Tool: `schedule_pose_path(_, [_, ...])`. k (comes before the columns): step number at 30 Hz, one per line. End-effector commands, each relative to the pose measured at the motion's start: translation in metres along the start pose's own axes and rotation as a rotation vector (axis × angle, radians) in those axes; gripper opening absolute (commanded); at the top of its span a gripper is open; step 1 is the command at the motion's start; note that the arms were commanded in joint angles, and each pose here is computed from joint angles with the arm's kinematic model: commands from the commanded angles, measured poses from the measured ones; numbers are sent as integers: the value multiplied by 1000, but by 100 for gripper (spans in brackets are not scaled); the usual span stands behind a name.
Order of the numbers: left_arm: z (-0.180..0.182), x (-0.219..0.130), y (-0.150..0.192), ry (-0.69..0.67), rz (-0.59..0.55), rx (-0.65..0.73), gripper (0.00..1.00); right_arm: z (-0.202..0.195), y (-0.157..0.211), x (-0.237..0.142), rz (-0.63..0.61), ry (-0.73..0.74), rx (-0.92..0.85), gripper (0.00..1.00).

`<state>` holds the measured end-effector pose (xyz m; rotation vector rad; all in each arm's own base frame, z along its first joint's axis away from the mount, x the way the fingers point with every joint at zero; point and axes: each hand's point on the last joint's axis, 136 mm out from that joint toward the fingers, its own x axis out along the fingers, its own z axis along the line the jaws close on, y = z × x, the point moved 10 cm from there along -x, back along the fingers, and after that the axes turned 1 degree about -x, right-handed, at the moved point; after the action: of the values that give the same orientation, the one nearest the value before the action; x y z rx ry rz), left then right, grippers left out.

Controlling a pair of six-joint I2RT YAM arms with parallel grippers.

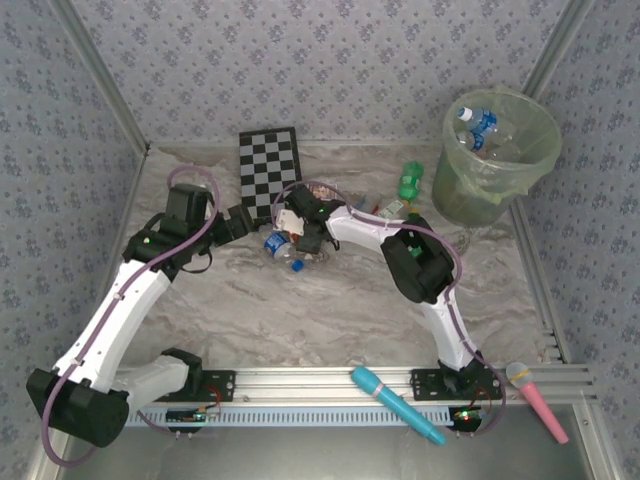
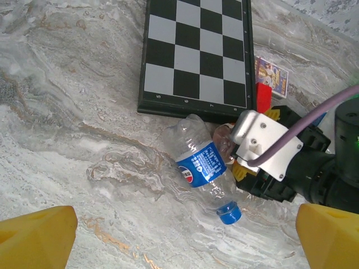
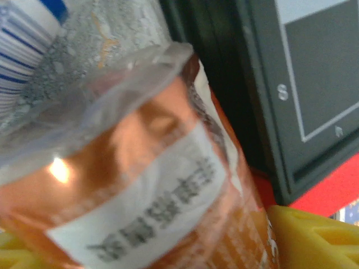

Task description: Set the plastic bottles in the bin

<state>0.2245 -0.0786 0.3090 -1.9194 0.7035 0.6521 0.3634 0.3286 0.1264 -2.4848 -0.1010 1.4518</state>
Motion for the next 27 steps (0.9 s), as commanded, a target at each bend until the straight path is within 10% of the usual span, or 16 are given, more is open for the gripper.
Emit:
schedule_pose_path(1, [0,-13,-6,3,-32,-3,100,2,-5,11,17,41,-29,75])
schedule_pose_path(8, [1,-13,-5,3,-31,-13,100,-5,-10,-5,-23,107,-11,54])
schedule_pose_path(27, [-4,-9,-9,52,-40,-12,100,-52,-19,-118,-196,288,168,51])
